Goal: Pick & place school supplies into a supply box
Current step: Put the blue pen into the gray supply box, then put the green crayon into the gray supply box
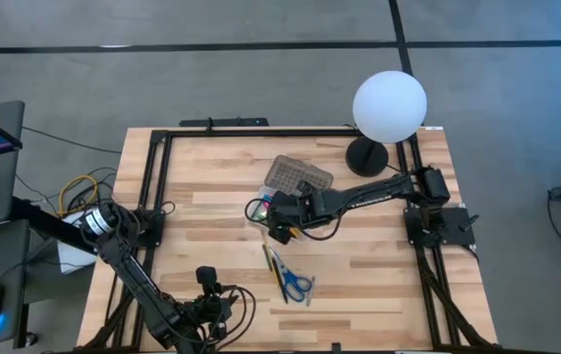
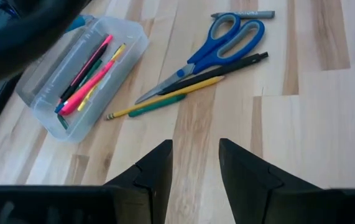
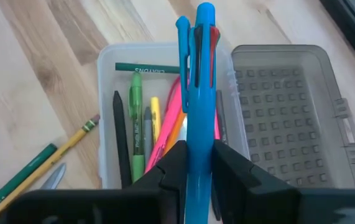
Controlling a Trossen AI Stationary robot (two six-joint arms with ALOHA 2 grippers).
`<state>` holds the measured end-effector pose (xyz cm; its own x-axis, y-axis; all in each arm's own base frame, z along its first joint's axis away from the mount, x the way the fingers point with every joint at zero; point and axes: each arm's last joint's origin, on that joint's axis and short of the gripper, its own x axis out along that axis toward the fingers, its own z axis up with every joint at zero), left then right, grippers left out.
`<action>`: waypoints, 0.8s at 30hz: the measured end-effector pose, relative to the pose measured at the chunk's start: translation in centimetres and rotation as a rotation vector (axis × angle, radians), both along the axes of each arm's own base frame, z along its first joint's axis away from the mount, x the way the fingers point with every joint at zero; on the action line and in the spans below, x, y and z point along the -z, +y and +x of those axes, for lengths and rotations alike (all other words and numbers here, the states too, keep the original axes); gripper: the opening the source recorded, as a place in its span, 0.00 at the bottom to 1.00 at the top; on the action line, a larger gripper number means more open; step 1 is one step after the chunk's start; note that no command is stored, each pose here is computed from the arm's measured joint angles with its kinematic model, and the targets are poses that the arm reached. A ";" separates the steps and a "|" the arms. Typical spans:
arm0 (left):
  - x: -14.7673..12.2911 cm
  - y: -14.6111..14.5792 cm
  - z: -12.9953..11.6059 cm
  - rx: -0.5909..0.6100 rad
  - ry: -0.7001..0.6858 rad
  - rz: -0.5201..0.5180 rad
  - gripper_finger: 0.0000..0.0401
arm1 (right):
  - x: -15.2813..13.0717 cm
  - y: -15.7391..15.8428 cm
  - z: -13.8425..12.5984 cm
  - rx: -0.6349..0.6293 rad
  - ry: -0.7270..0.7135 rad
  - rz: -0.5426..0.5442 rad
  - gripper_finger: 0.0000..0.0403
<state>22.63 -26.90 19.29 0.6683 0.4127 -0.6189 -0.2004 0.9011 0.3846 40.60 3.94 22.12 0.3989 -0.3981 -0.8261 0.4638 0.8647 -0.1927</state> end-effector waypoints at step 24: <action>-0.2 0.1 0.2 0.038 -0.033 0.103 0.31 | 0.0 3.6 -0.7 -0.168 0.060 -0.065 0.41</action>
